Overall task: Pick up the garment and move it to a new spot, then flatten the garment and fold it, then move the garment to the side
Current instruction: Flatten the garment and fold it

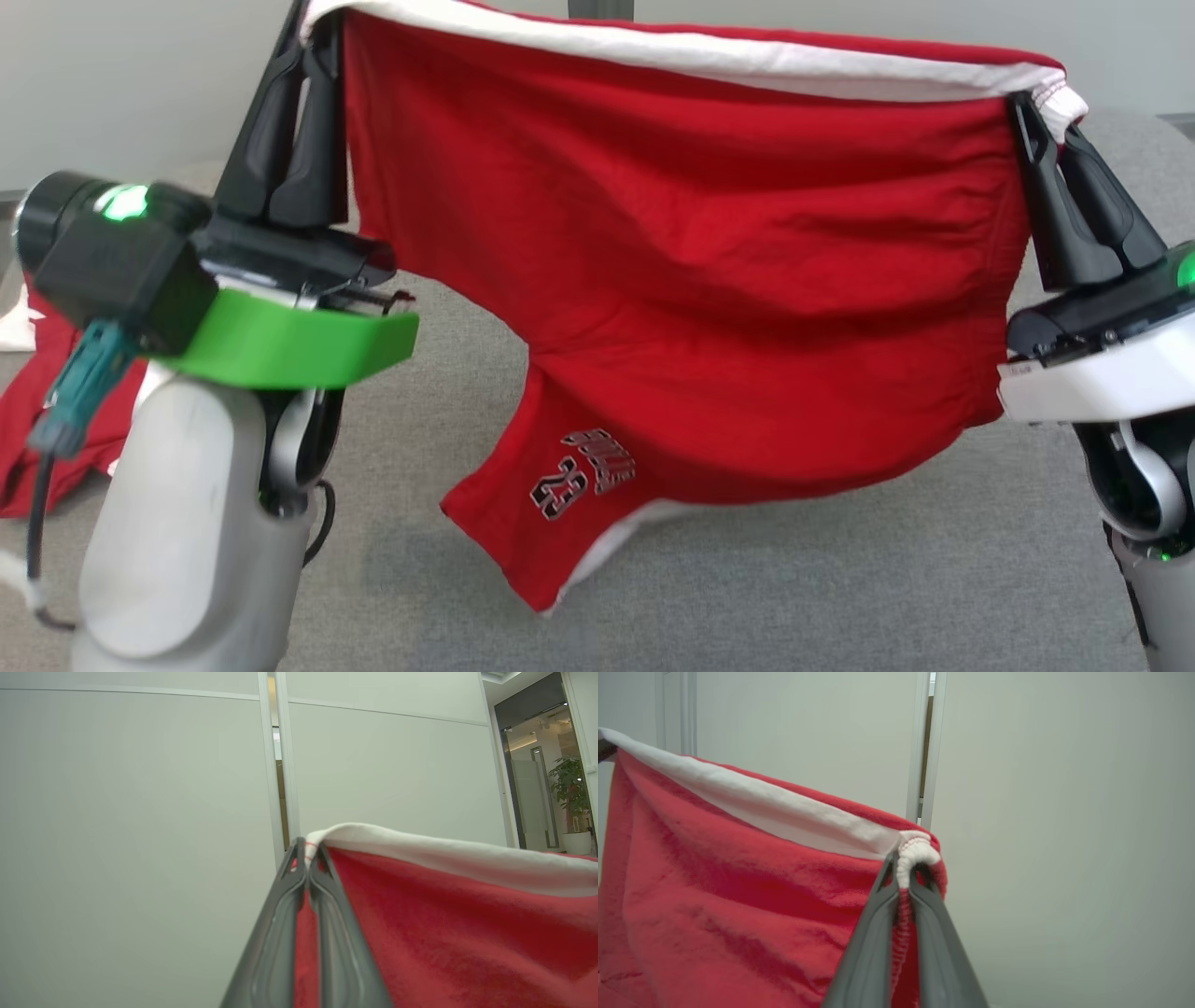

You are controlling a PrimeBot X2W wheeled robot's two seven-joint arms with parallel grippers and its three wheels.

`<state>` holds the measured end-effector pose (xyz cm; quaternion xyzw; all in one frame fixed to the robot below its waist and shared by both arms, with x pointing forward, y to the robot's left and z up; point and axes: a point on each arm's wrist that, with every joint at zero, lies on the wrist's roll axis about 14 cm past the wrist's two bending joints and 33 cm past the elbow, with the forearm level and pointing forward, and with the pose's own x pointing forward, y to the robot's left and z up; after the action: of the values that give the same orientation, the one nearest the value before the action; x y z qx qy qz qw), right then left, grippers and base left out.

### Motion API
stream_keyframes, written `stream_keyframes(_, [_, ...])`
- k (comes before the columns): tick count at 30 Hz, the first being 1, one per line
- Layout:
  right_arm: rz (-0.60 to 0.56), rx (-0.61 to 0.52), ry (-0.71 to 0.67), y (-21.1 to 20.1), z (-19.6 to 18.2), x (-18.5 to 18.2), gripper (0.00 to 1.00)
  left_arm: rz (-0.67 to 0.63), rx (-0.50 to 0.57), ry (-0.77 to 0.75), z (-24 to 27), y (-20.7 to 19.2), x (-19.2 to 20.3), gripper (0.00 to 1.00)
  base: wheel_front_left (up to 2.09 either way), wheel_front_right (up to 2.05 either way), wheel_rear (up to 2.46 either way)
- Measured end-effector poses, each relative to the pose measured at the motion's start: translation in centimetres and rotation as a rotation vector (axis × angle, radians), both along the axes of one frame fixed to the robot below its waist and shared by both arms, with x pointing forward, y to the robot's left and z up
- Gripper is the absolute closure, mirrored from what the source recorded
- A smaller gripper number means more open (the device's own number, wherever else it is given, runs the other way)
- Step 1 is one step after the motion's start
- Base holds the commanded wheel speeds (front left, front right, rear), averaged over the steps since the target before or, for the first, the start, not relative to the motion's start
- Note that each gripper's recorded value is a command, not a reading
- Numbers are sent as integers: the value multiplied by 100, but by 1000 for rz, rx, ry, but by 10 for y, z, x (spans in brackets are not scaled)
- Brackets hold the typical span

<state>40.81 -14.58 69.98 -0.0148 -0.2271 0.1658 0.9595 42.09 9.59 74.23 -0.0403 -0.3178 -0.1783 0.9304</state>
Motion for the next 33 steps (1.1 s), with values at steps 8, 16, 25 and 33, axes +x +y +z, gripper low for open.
stream_keyframes(8, [7,29,48,-4,-14,55,100,-75,-37,126,-30,-15,77,100,0,0,0])
stream_keyframes(16, [47,65,-31,14,13,134,100,-3,-65,150,-22,-1,158,100,0,0,0])
stream_keyframes(25, [85,86,152,57,-60,195,100,143,-96,403,-114,30,198,100,0,0,0])
stream_keyframes(33, [103,61,381,75,-151,189,100,194,-84,722,-246,38,177,100,0,0,0])
